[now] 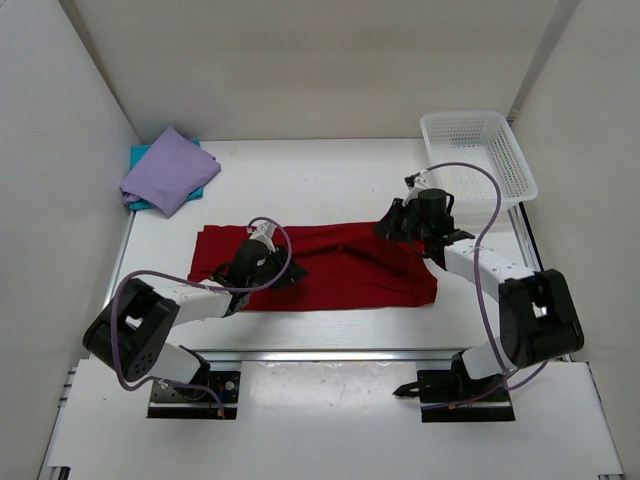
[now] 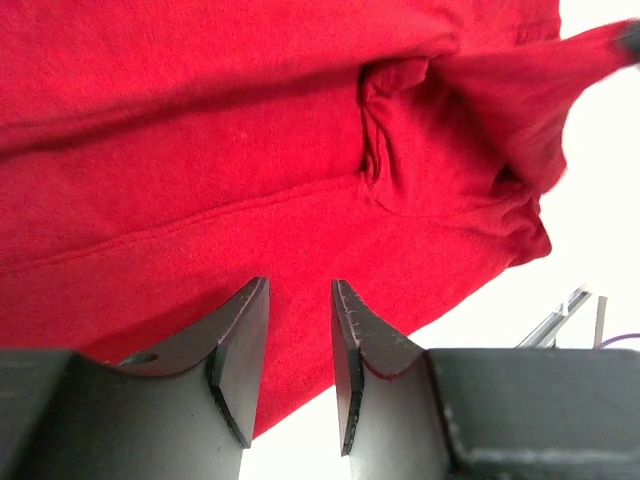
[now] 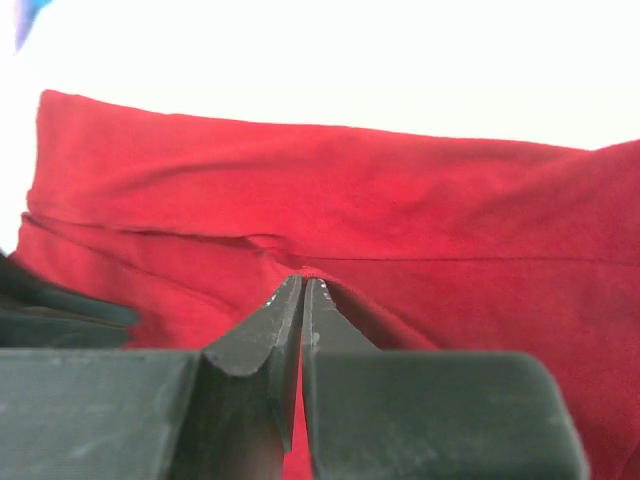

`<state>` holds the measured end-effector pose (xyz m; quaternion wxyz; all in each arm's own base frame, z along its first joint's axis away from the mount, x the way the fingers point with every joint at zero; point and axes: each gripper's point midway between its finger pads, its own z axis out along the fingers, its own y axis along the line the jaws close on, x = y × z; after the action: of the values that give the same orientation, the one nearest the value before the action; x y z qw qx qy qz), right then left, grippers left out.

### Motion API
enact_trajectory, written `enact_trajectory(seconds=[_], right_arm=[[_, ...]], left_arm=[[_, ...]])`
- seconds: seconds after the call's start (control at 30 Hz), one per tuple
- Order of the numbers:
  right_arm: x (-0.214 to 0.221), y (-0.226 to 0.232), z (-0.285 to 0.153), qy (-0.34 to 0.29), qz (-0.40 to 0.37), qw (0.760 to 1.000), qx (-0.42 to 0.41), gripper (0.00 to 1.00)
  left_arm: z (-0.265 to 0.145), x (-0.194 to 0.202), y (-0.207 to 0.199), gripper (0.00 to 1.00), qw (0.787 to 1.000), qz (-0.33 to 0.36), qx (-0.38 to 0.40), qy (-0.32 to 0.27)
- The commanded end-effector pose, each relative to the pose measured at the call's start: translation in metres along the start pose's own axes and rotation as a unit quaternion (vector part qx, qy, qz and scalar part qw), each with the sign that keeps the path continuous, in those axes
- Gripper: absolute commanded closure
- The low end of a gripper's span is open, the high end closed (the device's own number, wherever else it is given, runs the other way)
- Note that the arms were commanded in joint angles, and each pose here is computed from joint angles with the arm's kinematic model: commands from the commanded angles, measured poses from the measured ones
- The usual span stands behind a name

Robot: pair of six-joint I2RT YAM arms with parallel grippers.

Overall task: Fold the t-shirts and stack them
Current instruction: Fold the other side of the tshirt into a rectangle

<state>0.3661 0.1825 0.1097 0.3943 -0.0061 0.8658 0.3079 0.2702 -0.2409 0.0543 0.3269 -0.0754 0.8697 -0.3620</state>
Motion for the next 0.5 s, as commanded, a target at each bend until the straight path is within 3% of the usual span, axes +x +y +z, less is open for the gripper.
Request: enact_trajectory(seconds=[0.0, 0.23, 0.47], right_arm=[[-0.02, 0.02, -0.015, -0.033, -0.021, 0.999, -0.003, 1.0], [-0.006, 0.032, -0.024, -0.016, -0.039, 0.999, 0.01, 1.0], [0.041, 0.038, -0.028, 0.03, -0.084, 0.995, 0.033, 1.0]], left_arm=[[0.003, 0.007, -0.005, 0.58, 1.0, 0.004, 0.009, 0.003], [0.005, 0.012, -0.001, 0.59, 1.0, 0.005, 0.001, 0.008], [0.004, 0.008, 0.014, 0.6, 1.0, -0.001, -0.025, 0.005]])
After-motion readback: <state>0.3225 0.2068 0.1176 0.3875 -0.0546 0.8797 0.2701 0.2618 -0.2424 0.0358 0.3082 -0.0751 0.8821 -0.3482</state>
